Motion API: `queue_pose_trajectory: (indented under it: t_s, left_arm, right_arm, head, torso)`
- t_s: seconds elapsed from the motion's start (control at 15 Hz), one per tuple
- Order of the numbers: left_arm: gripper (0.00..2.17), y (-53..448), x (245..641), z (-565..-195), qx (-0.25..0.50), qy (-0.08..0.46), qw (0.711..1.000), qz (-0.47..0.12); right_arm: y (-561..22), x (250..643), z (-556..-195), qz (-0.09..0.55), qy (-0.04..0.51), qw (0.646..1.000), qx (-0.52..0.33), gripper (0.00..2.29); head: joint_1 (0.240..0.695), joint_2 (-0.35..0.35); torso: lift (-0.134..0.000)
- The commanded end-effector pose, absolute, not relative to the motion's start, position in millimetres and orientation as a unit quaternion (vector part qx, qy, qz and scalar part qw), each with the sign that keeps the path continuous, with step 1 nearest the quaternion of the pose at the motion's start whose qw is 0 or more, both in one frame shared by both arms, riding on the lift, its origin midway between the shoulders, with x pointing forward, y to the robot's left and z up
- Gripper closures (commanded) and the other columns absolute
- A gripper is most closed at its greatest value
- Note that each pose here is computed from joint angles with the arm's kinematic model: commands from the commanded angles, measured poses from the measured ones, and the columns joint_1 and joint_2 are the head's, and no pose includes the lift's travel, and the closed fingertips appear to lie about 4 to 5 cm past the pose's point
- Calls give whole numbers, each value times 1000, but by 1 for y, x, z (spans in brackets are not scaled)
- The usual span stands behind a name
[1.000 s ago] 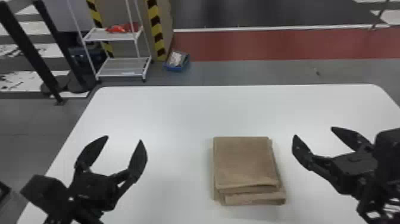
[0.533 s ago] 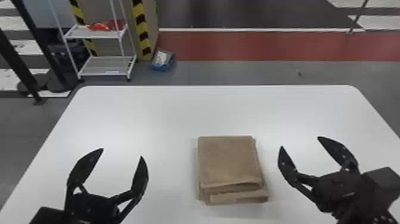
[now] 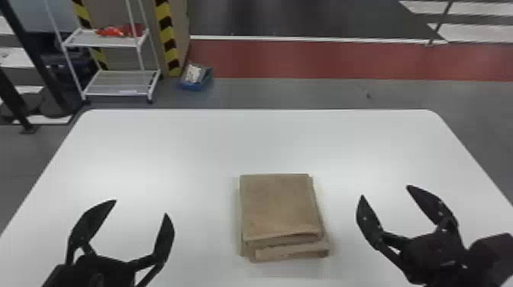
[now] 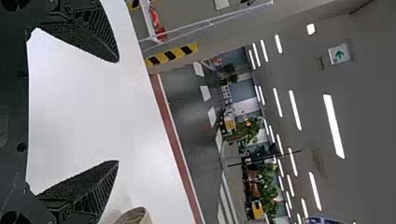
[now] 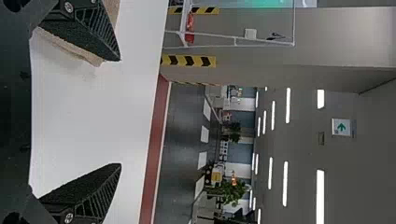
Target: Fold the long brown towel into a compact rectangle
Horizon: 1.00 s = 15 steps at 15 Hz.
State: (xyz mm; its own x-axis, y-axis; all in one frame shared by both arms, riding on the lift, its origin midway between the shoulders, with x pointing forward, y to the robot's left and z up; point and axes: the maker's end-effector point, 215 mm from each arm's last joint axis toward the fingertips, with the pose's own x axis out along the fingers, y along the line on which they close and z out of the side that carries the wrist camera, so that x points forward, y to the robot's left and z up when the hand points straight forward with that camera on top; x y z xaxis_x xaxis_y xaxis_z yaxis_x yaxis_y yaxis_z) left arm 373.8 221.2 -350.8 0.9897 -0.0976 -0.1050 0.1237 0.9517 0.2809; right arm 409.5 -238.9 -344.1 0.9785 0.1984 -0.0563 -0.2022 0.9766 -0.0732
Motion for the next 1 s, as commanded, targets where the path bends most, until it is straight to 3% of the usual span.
queue_pose_trajectory:
  t_s: [0.0,0.2,0.33,0.93]
  left_arm:
    - [117,224,375,-350,136,46,988,-55]
    - [117,234,377,-318,109,-2,993,-47]
    - [120,244,379,-303,87,-14,996,-32]
    - [120,277,381,-301,64,-4,998,12]
  right_arm:
    - [-234,408,-345,103,25,994,-34,87]
    - [-223,407,-344,111,25,993,-39,87]
    - [-219,408,-355,109,57,992,-40,87]
    - [-198,402,-333,114,32,992,-35,87]
  head:
    - [695,-26]
    - [695,-10]
    - [695,7]
    - [695,98]
  torso:
    - [-124]
    - [-124]
    - [-124]
    - [-124]
